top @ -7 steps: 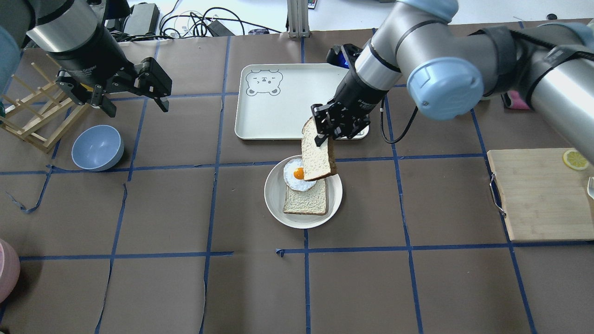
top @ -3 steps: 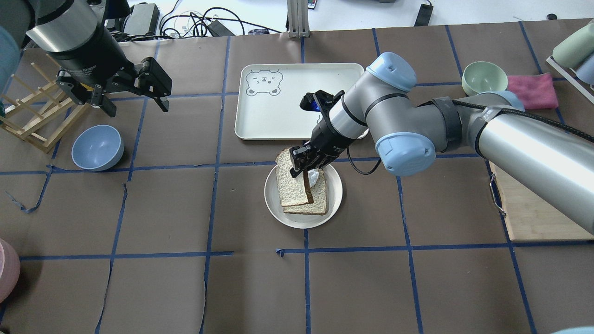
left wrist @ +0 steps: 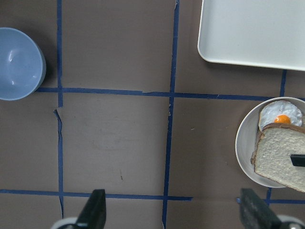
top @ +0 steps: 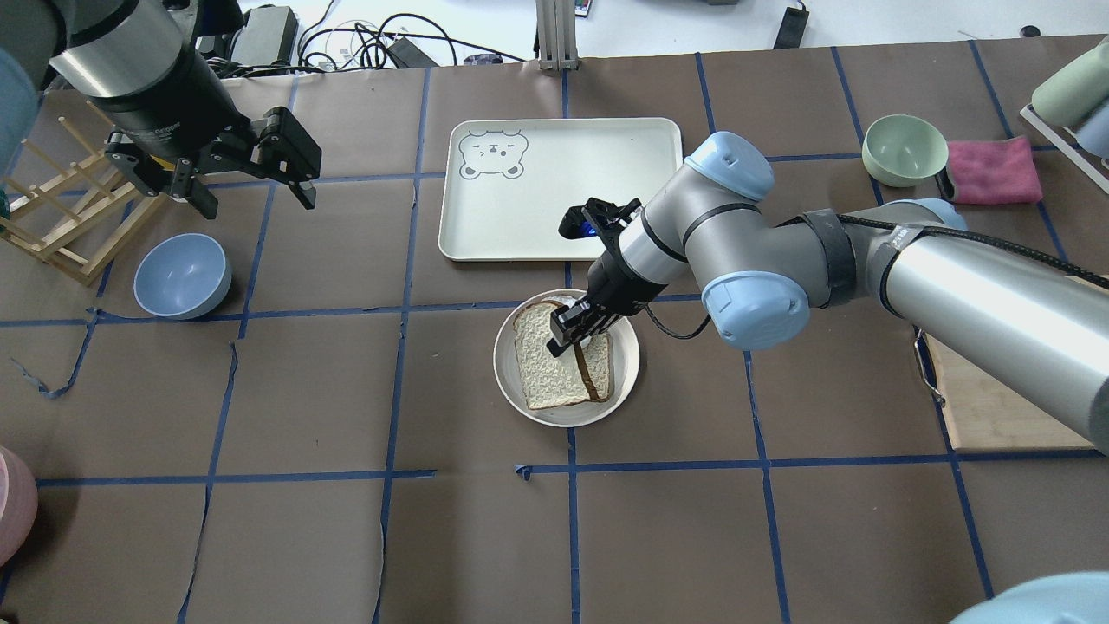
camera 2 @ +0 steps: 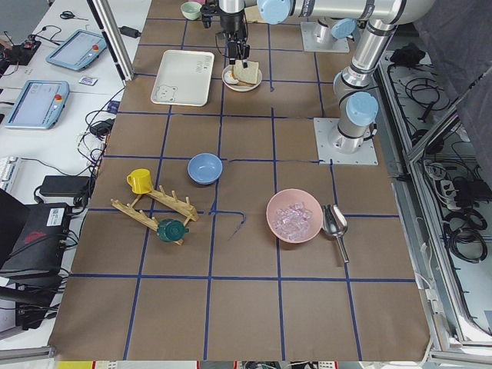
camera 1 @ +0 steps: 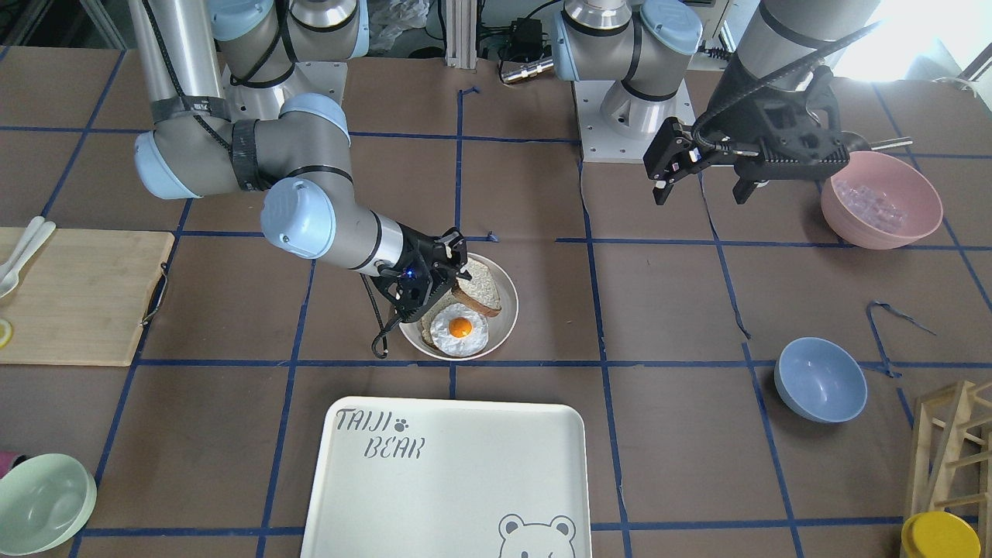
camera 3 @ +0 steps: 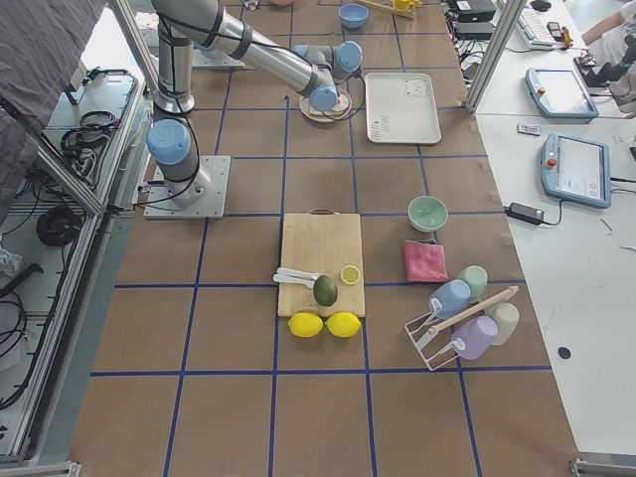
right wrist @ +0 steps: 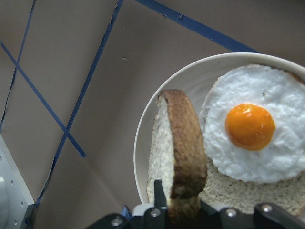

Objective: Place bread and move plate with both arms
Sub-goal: 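Lower the bread onto the egg and open the right gripper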

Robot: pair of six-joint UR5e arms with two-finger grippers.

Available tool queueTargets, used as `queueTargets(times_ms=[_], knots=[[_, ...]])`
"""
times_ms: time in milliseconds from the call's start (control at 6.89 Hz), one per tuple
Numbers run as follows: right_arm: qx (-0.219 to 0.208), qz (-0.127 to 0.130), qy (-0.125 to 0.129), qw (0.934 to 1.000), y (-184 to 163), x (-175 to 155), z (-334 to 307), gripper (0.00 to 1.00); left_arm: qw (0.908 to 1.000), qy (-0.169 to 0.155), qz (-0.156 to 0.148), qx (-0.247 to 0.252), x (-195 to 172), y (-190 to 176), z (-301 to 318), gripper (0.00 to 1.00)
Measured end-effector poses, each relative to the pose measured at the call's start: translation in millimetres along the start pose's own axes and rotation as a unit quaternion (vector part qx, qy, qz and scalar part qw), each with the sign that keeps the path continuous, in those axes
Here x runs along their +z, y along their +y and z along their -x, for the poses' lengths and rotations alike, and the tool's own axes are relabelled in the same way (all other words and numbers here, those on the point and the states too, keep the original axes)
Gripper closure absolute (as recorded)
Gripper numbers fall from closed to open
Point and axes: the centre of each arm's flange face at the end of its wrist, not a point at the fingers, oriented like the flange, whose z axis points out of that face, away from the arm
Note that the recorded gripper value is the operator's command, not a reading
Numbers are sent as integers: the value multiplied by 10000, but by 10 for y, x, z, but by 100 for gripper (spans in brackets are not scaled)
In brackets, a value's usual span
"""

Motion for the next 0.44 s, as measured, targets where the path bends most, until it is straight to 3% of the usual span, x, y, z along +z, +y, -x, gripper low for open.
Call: queueTargets(times_ms=[145, 290, 435], knots=[[-168, -68, 32, 9998, -17, -6, -37, 19, 10000, 2, 5, 0, 4, -1, 0, 0], [-322, -223, 125, 9992, -59, -38, -61, 0, 10000, 7, 7, 0, 7, -2, -1, 0], [-383, -373, 227, 9983, -105, -82, -87, 0, 10000, 14, 11, 0, 11, -3, -3, 0]])
